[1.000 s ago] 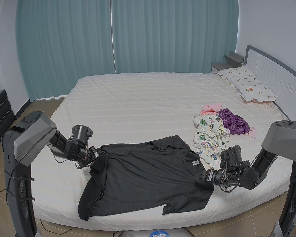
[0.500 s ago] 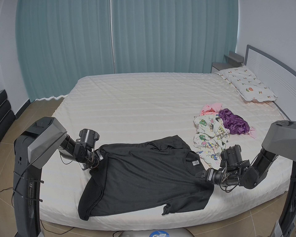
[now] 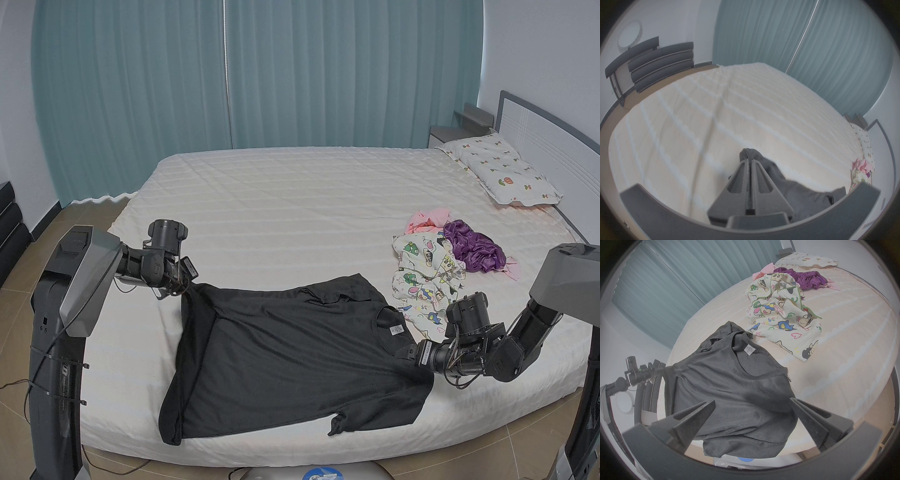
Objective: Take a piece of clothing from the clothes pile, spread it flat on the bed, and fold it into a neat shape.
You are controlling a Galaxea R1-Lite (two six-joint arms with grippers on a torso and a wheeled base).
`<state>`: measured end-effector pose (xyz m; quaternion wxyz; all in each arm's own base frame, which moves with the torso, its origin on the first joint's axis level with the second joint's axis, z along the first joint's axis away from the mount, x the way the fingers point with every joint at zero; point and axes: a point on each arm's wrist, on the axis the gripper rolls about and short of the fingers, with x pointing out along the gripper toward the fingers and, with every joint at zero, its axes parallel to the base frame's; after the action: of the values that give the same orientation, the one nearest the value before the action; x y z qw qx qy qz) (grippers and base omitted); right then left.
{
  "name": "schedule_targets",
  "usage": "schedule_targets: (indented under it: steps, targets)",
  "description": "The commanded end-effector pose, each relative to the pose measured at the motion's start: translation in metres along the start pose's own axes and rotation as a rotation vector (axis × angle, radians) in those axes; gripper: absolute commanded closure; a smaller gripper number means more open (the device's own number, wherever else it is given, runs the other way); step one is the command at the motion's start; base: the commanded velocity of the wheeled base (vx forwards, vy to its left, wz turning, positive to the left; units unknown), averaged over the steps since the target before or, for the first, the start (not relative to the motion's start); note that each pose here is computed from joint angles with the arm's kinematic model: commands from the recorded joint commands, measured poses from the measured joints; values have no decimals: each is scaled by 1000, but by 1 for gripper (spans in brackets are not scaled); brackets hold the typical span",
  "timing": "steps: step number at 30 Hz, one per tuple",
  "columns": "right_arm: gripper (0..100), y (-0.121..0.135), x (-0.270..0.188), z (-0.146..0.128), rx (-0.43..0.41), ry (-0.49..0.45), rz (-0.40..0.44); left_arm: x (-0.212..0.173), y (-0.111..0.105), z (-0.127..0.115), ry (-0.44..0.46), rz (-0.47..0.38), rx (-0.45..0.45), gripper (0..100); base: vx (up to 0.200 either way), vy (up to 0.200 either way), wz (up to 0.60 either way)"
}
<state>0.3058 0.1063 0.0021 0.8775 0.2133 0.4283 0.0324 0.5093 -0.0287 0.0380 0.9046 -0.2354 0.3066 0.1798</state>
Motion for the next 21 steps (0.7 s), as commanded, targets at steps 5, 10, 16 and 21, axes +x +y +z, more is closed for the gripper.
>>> schedule_targets:
  steps: [5, 10, 16, 21]
  targets:
    - [0, -5, 11, -9, -7, 35, -27, 55, 31, -1, -32, 14, 127, 100, 0, 0, 0]
    - [0, -5, 12, -11, -8, 42, -28, 59, 34, 0, -61, 6, 115, 100, 0, 0, 0]
    - [0, -3, 12, -10, -4, 35, -20, 58, 34, 3, -81, 3, 105, 0, 0, 0, 0]
    - [0, -3, 9, -9, -1, 31, -17, 53, 36, 12, -93, 7, 37, 0, 0, 0, 0]
